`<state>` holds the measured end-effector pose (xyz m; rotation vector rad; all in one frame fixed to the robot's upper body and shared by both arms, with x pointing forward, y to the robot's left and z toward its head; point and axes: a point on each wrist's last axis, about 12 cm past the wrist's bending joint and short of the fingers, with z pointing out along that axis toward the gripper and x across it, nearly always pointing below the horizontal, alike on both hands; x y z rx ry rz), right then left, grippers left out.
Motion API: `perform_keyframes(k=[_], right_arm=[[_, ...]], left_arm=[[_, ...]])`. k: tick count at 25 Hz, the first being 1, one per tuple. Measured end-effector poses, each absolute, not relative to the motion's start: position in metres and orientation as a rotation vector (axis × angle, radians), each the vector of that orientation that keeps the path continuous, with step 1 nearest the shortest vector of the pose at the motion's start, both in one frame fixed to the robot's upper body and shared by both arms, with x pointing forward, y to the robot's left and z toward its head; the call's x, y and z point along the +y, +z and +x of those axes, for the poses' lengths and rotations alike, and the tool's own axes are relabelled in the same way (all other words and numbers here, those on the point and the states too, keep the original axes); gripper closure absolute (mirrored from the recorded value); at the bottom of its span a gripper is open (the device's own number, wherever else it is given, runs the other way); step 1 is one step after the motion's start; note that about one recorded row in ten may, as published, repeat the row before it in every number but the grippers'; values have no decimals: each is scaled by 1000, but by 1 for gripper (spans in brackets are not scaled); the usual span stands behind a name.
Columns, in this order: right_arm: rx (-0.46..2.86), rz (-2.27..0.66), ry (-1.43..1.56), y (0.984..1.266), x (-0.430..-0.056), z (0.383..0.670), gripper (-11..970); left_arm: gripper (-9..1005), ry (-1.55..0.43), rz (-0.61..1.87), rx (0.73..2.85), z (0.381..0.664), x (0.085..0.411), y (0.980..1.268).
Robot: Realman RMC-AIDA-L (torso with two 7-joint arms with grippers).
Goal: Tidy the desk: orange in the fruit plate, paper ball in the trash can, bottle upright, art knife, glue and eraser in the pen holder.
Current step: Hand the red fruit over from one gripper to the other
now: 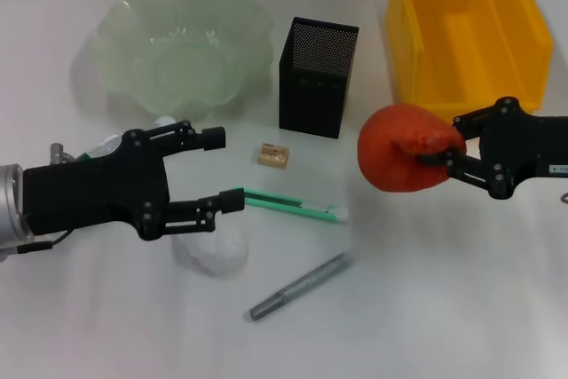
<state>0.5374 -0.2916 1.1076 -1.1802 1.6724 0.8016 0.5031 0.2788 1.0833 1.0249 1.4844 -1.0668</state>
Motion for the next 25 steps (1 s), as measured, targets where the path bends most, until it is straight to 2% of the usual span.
perform_keyframes(k=[8, 25], right_arm=[[1545, -1077, 914, 1095, -281, 525, 841], [1436, -1037, 1055, 1068, -210, 533, 917]], left_arm=[[184, -1054, 1005, 1478, 509, 268, 1083], [183, -1026, 1004, 1510, 523, 253, 1078]])
